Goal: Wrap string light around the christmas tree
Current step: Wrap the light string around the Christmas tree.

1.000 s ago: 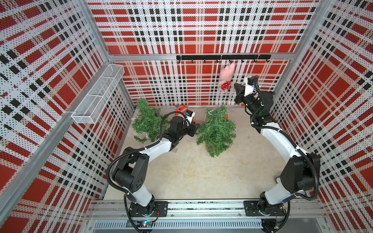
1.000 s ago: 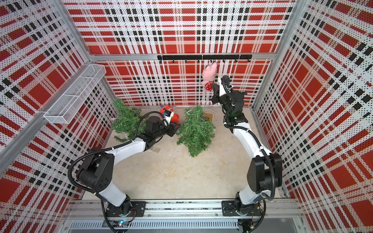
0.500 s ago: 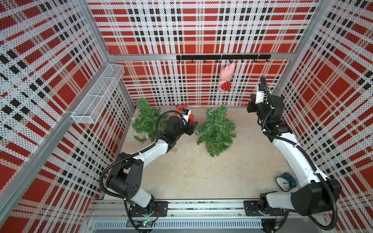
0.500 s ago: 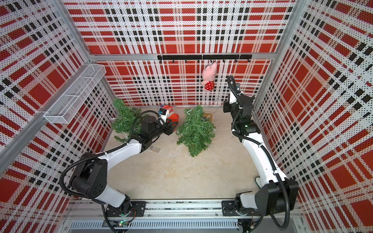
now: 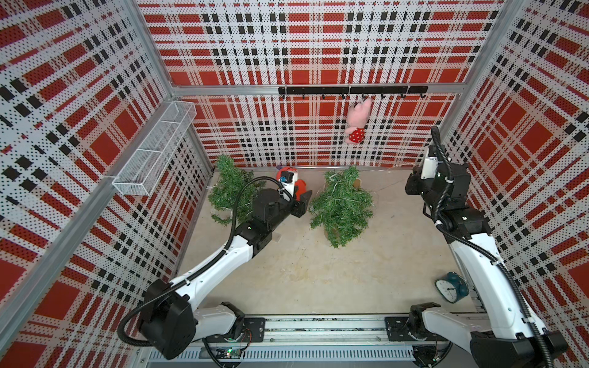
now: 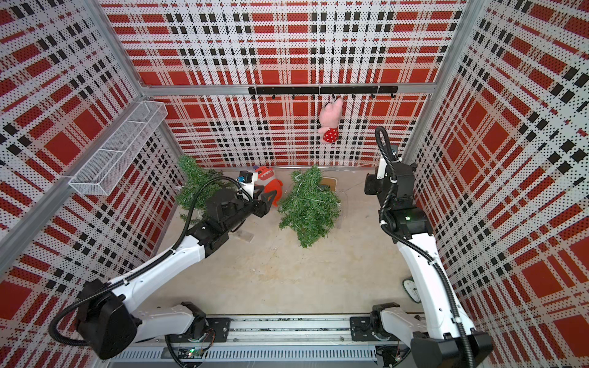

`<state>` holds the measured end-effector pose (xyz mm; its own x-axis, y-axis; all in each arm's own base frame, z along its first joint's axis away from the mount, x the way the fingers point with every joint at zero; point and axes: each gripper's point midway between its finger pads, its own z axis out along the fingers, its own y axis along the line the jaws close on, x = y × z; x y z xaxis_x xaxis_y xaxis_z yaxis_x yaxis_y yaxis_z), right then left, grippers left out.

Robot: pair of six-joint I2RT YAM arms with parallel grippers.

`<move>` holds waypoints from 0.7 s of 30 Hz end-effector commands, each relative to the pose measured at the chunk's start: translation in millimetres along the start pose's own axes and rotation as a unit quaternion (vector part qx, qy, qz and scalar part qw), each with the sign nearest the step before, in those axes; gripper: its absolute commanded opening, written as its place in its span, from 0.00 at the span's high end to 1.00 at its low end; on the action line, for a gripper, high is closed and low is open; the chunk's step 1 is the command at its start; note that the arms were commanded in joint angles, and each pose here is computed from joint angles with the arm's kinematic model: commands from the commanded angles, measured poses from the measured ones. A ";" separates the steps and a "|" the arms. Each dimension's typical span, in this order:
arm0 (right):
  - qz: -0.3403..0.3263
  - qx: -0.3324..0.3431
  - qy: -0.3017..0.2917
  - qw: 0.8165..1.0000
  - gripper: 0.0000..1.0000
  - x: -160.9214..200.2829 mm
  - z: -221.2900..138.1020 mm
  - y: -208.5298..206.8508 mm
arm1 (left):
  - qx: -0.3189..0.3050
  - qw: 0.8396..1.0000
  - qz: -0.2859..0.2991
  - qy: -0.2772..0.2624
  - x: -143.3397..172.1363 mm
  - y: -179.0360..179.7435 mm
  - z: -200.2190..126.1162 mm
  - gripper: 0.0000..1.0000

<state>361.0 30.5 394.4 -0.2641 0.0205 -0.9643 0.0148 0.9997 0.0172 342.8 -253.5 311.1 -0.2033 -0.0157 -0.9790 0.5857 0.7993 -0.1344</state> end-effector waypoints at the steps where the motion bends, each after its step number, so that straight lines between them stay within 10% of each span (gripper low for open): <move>1: 0.035 -0.092 0.043 0.994 1.00 11.7 -28.0 30.2 | 0.028 0.999 0.035 0.009 9.8 -43.8 -19.4 0.36; 10: 0.056 -0.384 0.025 0.921 1.00 15.3 -96.1 142.1 | 0.132 0.989 0.045 -0.047 25.2 -151.4 -19.4 0.26; 21: 0.066 -0.503 0.056 0.860 1.00 31.6 -91.1 209.9 | 0.156 0.977 -0.012 -0.146 -21.0 -145.6 -5.0 0.27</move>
<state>274.5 225.2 382.4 -0.4303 0.0637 -0.9004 -0.7238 0.5717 0.3863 251.3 -378.2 318.2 -0.0547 -0.0788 -0.9954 0.7947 0.6002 -0.0912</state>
